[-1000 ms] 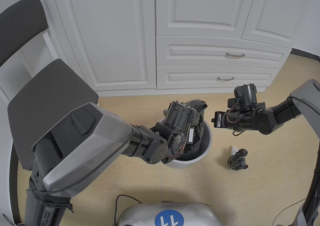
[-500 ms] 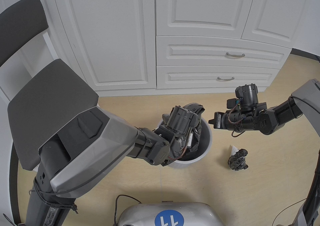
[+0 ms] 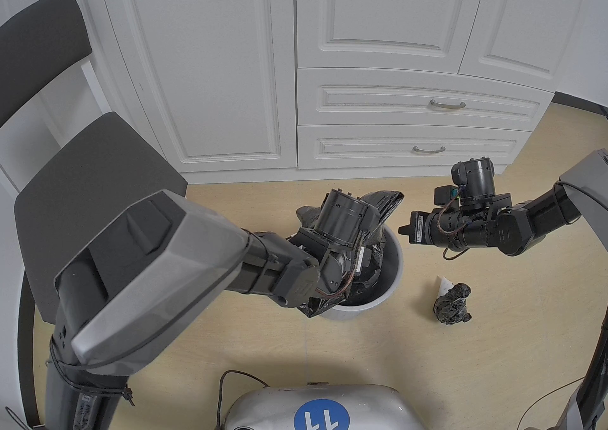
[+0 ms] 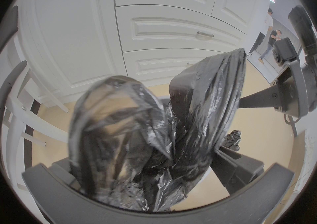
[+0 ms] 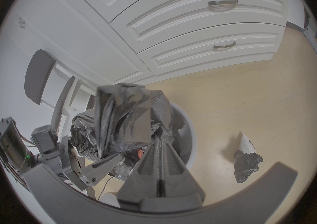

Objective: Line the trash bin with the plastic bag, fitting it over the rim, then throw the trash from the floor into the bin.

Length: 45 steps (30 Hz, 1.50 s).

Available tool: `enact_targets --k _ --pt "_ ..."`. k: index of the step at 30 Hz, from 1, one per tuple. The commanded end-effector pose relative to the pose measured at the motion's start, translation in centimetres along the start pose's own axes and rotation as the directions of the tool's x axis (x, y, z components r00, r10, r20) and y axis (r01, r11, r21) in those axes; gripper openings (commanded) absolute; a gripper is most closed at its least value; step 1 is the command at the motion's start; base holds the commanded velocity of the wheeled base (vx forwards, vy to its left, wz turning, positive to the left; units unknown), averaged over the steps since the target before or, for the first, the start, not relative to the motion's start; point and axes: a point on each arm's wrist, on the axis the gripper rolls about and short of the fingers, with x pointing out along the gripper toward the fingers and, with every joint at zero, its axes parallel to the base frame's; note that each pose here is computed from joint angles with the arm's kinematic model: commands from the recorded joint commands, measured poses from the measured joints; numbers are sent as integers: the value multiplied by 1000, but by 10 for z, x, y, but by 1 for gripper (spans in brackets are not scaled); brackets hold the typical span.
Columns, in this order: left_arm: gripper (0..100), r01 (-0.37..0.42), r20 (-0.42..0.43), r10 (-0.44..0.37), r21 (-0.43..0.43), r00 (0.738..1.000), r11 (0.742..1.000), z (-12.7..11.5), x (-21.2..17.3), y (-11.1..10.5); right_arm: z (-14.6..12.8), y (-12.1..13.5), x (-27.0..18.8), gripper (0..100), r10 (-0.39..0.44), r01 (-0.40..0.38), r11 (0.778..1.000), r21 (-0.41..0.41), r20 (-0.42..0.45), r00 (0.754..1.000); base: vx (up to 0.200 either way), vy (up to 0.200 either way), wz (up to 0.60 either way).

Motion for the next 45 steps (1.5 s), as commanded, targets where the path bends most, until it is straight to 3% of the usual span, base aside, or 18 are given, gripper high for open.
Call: enact_targets --k 1,16,21,28,34,41,42,45 --pt "100 9 19 -9 -12 1000 1000 15 -30 13 -1 14 -10 0 25 -25 999 -21 3 1000 0 0 0" --pt "100 -23 -39 21 -45 999 999 1 -48 36 -11 45 -24 0 88 -87 994 -67 1 996 0 0 0" --pt "100 -46 -73 43 -38 996 998 -9 -42 44 -14 40 -14 0 73 -71 995 -64 20 997 0 0 0" --pt "100 -41 -26 39 -77 999 996 -11 -20 51 -12 31 -12 0 50 -49 997 -59 25 998 0 0 0" --pt "100 7 -2 -7 -92 1000 996 -9 -1 45 -12 18 -2 0 21 -20 999 -42 19 1000 0 0 0" --pt "100 6 18 -4 -103 1000 995 -5 15 42 -9 6 9 0 3 -2 1000 -19 21 1000 0 0 0" --pt "0 5 18 -3 -104 1000 995 -6 15 43 -8 5 10 0 1 -1 1000 -15 25 1000 0 0 0" --pt "0 -6 20 9 -118 1000 993 -3 15 49 -7 3 15 0 2 -2 1000 -6 26 1000 0 0 0"
